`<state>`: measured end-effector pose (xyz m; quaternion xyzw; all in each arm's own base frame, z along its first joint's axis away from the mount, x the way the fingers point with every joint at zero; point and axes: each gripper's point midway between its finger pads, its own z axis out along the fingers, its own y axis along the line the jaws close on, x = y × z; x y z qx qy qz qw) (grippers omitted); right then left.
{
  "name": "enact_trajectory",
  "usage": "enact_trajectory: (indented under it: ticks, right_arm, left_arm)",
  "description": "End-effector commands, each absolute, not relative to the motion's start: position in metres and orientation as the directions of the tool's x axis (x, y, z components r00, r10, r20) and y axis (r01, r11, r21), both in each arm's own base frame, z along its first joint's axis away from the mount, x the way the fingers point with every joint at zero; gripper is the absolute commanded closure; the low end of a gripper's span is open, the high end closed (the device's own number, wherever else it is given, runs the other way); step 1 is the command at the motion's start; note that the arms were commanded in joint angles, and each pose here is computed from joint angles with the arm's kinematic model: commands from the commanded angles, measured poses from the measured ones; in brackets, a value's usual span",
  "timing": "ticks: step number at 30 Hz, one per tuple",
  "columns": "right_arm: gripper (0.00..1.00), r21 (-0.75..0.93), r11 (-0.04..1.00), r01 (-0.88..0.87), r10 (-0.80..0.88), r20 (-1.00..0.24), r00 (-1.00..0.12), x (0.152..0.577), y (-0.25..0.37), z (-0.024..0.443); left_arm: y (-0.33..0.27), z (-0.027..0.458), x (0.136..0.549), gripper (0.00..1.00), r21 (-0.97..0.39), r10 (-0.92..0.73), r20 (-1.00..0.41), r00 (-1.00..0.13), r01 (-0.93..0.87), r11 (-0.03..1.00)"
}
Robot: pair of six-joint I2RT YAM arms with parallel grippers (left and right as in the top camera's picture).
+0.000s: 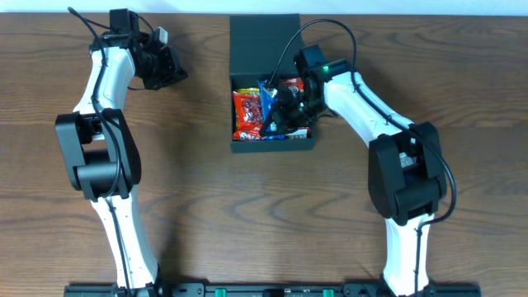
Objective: Pack container
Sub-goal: 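Press the snacks down inside the box with the right gripper, then move the right gripper to the small blue Eclipse mints tin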
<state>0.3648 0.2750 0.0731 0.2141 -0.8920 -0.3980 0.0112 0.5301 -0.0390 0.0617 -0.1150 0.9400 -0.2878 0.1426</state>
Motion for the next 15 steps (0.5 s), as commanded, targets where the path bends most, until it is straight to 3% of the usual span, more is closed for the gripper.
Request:
enact_trajectory:
  ticks: [1, 6, 10, 15]
  right_arm:
    - [0.98, 0.653, 0.669, -0.355, -0.374, -0.118, -0.92, 0.368, 0.26, 0.057]
    - [0.98, 0.75, 0.556, -0.358, -0.335, -0.192, -0.922, 0.381, 0.274, 0.104]
    - [0.98, 0.708, 0.53, -0.467, -0.298, -0.36, -0.884, 0.407, 0.271, 0.164]
    - [0.99, 0.567, 0.736, -0.37, -0.112, -0.437, -0.892, 0.45, 0.228, 0.214]
  left_arm:
    - [-0.038, 0.081, 0.531, 0.94, -0.573, -0.281, -0.247, -0.927, -0.094, 0.814]
    - [-0.038, 0.081, 0.531, 0.94, -0.573, -0.281, -0.247, -0.927, -0.094, 0.814]
    - [-0.038, 0.081, 0.531, 0.94, -0.573, -0.281, -0.247, -0.927, -0.094, 0.814]
    - [-0.038, 0.081, 0.531, 0.94, -0.573, -0.281, -0.247, -0.927, -0.094, 0.814]
